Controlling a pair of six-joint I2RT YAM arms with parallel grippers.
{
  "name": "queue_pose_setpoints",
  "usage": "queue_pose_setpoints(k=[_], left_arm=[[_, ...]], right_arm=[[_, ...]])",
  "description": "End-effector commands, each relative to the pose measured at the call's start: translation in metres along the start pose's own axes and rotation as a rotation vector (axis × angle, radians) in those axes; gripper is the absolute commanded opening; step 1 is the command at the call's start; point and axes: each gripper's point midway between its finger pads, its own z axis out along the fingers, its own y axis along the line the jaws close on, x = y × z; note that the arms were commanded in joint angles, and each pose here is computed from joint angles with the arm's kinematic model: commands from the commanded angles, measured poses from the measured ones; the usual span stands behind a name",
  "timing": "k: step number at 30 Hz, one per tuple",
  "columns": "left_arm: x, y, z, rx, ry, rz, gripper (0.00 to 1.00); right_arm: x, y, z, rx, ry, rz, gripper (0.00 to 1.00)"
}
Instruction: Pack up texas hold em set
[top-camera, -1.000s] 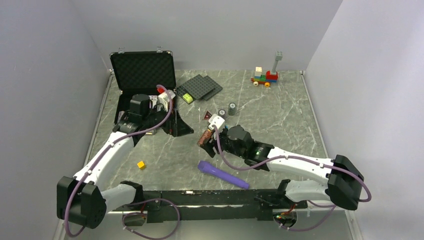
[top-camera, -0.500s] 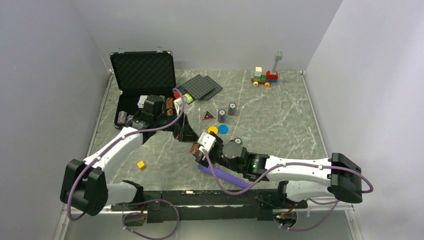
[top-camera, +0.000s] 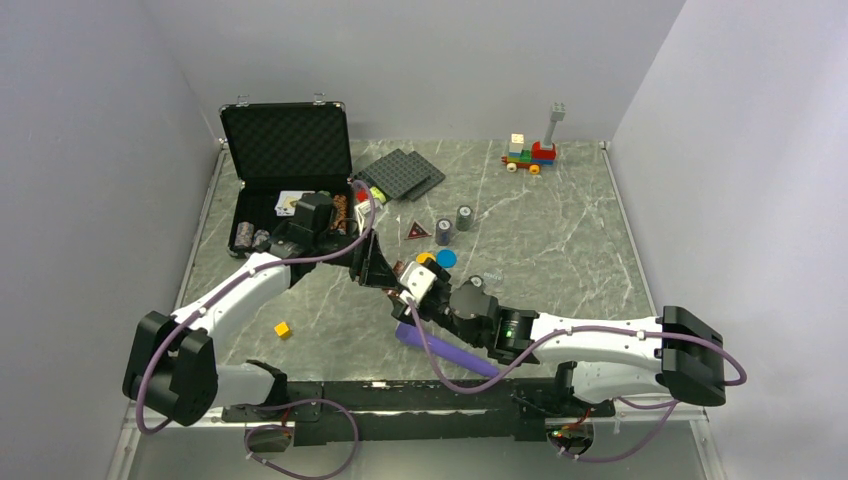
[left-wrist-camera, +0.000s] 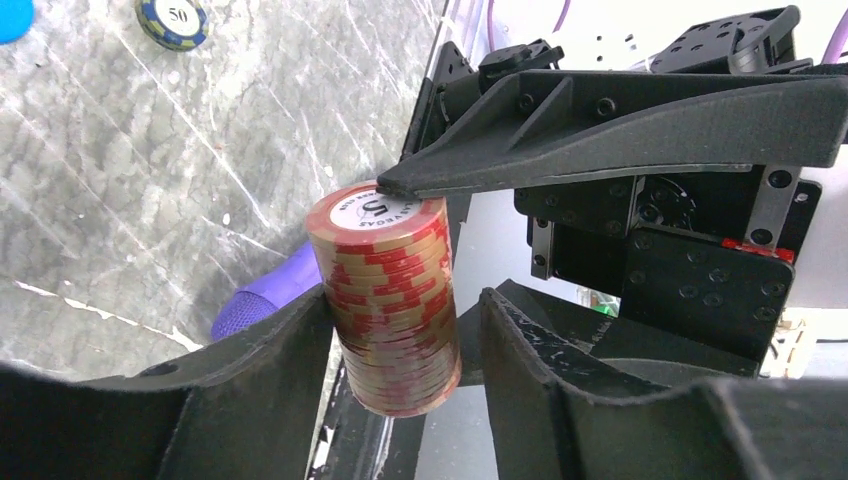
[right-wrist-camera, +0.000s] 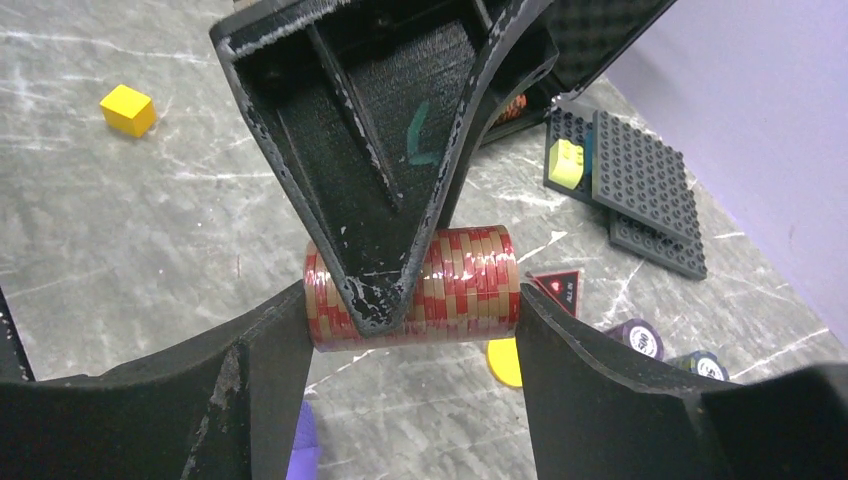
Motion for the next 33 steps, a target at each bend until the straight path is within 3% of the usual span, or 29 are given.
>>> queue_pose_setpoints(k=[1,5,9,10,11,14,16,17,23,26,33], left_arm=[[-0.006,-0.013,0.001,0.057,0.006,0.046,0.56],[-0.005,-0.013,0.002,0.061,0.012,0.041,0.42],[-0.005,-0.011,0.003,0.052,0.013,0.037,0.05],[-0.005,-0.009,0.003,0.039,0.013,0.041,0.00],[-0.006,-0.007,0.003,0.018,0.010,0.045,0.00],[-0.011,0.002,-0.001,-0.063,-0.007,0.084,0.00],[-0.015,0.007,-0.006,-0.116,-0.026,0.110,0.00],[-0.018,0.011,-0.009,-0.146,-0.042,0.119,0.00],[-0.045,0.047,-0.050,-0.372,-0.170,0.120,0.00],[-0.059,0.072,-0.085,-0.561,-0.249,0.122,0.00],[-0.085,0.111,-0.168,-1.005,-0.320,0.153,0.00]], right_arm=[[-0.053,-0.020,-0.004,0.079,-0.191,0.061,0.00],[-0.050,-0.018,-0.004,0.076,-0.191,0.069,0.00],[-0.047,-0.018,-0.003,0.080,-0.179,0.075,0.00],[-0.047,-0.018,-0.003,0.084,-0.180,0.079,0.00],[-0.046,-0.019,-0.003,0.089,-0.178,0.086,0.09],[-0.044,-0.020,-0.004,0.103,-0.189,0.107,0.64],[-0.044,-0.019,-0.005,0.102,-0.199,0.125,0.90],[-0.043,-0.019,-0.005,0.101,-0.196,0.131,0.98],[-0.039,-0.023,-0.010,0.122,-0.217,0.175,1.00],[-0.034,-0.034,-0.012,0.135,-0.243,0.229,1.00],[-0.033,-0.106,0.030,0.155,-0.297,0.475,1.00]])
